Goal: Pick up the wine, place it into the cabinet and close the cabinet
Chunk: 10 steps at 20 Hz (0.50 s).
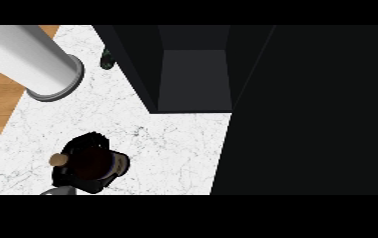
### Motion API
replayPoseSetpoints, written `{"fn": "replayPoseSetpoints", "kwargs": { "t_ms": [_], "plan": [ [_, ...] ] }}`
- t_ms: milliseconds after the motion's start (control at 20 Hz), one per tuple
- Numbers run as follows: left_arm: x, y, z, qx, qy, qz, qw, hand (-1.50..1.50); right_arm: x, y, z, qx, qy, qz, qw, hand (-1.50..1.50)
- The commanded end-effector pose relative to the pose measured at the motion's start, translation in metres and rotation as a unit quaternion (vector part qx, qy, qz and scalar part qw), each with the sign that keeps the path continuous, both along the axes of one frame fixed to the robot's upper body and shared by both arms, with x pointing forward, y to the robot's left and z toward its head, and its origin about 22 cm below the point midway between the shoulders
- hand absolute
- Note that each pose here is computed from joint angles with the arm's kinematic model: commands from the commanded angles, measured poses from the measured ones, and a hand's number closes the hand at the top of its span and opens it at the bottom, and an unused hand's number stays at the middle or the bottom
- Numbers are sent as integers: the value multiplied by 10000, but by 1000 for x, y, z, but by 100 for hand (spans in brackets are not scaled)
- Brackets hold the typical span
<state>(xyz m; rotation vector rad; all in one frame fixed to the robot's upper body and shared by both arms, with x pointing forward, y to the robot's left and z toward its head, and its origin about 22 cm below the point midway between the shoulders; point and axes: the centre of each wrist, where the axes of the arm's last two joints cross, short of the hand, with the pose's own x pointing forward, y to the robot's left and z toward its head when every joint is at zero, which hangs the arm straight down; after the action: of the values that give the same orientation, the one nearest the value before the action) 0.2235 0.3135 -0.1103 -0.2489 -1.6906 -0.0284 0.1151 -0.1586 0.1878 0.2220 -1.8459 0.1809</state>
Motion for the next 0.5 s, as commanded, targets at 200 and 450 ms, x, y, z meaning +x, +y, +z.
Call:
{"fn": "replayPoseSetpoints", "kwargs": {
  "t_ms": [200, 450],
  "plan": [
    [2, -42, -9, -229, -199, -50, 9995, 150, -33, -11, 14, 279, -396, -62, 9988, -150],
    [-10, -36, -1, -527, -242, -320, 9978, 150, -40, -20, 26, 235, -487, -112, 9985, -150]
  ]
}}
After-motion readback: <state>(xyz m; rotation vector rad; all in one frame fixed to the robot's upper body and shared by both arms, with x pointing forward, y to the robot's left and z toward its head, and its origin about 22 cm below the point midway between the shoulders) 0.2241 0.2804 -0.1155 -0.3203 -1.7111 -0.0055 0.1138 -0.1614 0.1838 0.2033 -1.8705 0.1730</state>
